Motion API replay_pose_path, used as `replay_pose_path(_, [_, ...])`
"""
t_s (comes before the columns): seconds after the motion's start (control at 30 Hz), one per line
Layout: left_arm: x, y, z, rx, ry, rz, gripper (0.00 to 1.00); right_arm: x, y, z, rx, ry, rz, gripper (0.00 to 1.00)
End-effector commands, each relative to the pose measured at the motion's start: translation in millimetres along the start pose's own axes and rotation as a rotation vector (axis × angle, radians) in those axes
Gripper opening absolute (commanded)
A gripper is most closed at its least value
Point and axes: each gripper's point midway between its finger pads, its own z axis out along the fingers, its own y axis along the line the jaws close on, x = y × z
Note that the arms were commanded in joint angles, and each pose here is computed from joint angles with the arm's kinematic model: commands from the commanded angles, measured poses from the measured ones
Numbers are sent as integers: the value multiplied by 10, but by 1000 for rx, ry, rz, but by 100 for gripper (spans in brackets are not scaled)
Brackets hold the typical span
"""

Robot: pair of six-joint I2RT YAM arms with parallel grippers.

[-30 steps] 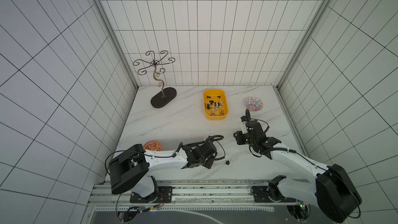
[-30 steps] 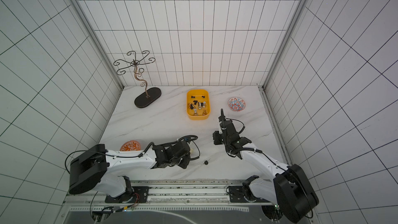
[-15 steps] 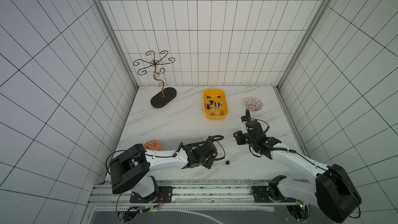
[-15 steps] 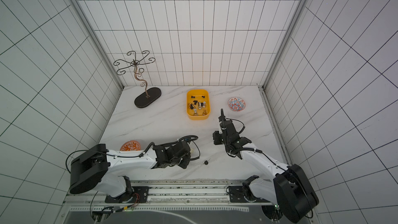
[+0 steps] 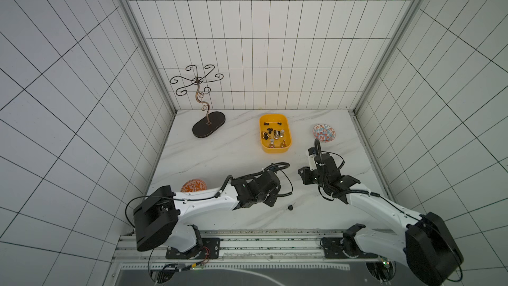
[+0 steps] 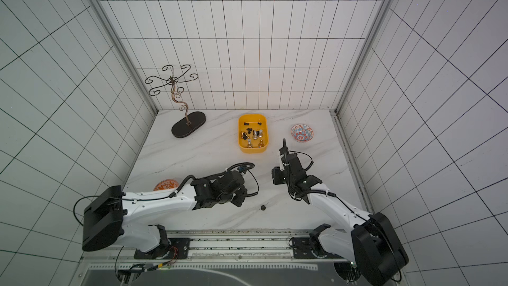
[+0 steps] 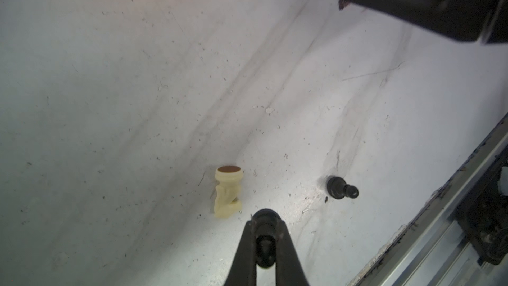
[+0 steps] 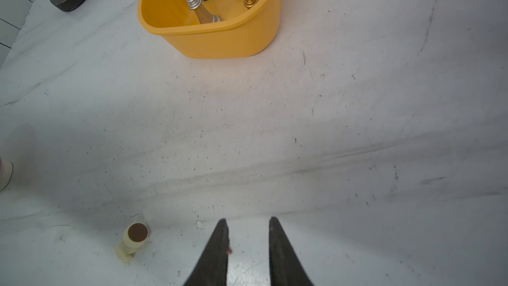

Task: Put the chess pieces into the storage box
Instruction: Pick up the chess piece at the center of the board, then place the chess piece in the storage box.

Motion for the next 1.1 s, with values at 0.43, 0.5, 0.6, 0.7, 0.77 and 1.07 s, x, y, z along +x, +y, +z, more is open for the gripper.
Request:
replay_pose_path(0.43, [-1882,883,-126,-60,-292,-23,10,131,-46,-172,2,-13,18,27])
replay_pose_path(0.5, [-2035,991,-10,-82,-284,-13,10,137,-32,-192,-10,-19,22,26])
replay_pose_path(0.6, [-2251,1127,187,-108,-284,-10,10,150,-40,-218,-12,-28,29,27])
replay_pose_path(0.7, [-2432,1215,425,-102,-296,-21,10,129,-25,-239,-24,-47,38,27])
replay_pose_path(0.77, [-2544,1273,577,-104,-304,-34,10,120,-9,-241,-35,-56,43,26])
replay_pose_path(1.07, [-2916,1509,1194,-105,-320,-102,11,92,71,-224,-75,-63,42,26])
